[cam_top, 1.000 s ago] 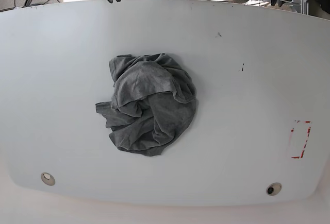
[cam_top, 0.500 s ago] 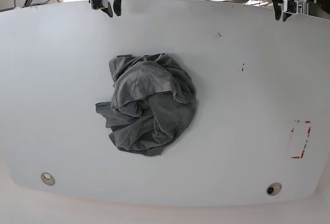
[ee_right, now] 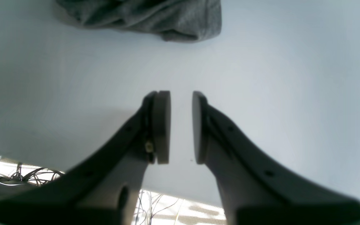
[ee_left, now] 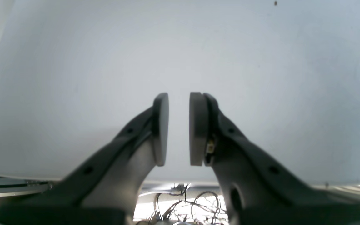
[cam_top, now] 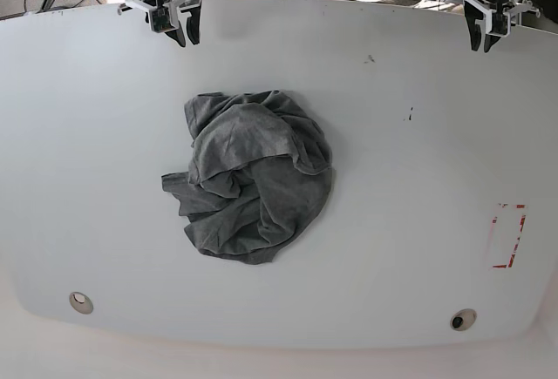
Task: Fold the T-shirt properly
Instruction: 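Lower the right gripper toward the edge of the grey T-shirt pile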
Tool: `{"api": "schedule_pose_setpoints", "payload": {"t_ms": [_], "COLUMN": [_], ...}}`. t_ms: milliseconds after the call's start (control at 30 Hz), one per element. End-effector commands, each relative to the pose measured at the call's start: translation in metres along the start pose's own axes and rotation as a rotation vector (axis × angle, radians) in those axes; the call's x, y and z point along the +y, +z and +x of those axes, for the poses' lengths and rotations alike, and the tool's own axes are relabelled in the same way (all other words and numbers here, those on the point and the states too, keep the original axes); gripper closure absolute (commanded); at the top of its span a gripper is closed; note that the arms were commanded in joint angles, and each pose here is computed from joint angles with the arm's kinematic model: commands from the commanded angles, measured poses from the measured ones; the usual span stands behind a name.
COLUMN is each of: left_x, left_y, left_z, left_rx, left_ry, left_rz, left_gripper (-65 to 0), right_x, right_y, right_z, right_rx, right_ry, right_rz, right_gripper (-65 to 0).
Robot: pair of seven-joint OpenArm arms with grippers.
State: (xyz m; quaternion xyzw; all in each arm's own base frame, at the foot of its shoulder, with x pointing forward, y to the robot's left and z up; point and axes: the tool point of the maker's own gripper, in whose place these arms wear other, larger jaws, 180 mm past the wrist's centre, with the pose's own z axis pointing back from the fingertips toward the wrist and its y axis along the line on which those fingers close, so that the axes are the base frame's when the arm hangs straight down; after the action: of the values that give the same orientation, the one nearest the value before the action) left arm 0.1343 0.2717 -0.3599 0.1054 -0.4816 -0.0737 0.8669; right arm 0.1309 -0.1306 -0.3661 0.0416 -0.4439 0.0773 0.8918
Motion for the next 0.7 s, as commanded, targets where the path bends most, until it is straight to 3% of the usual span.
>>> {"api": "schedule_pose_setpoints", "payload": {"t_ms": [0, 533, 667], "left_x": [0.005, 0.006, 0.005], "left_y": [-0.001, -0.021, -0.022], "left_z": [0.015, 0.046, 0.05], "left_rx": [-0.056, -0.152, -0.163], "left_ry": [0.001, 0.004, 0.004], "left_rz": [0.012, 0.029, 0.025], "left_gripper": [-10.1, -12.5, -23.3], "right_x": [-0.002, -0.003, 0.01], "right_y": [-0.003, -0.045, -0.056], "right_z": [0.02, 0.056, 0.07], "right_rx": [-0.062, -0.031, -0.06], "right_ry": [0.007, 0.061, 0.06], "right_rz": [-0.001, 0.027, 0.057], "right_gripper": [-11.7, -14.4, -16.9]}}
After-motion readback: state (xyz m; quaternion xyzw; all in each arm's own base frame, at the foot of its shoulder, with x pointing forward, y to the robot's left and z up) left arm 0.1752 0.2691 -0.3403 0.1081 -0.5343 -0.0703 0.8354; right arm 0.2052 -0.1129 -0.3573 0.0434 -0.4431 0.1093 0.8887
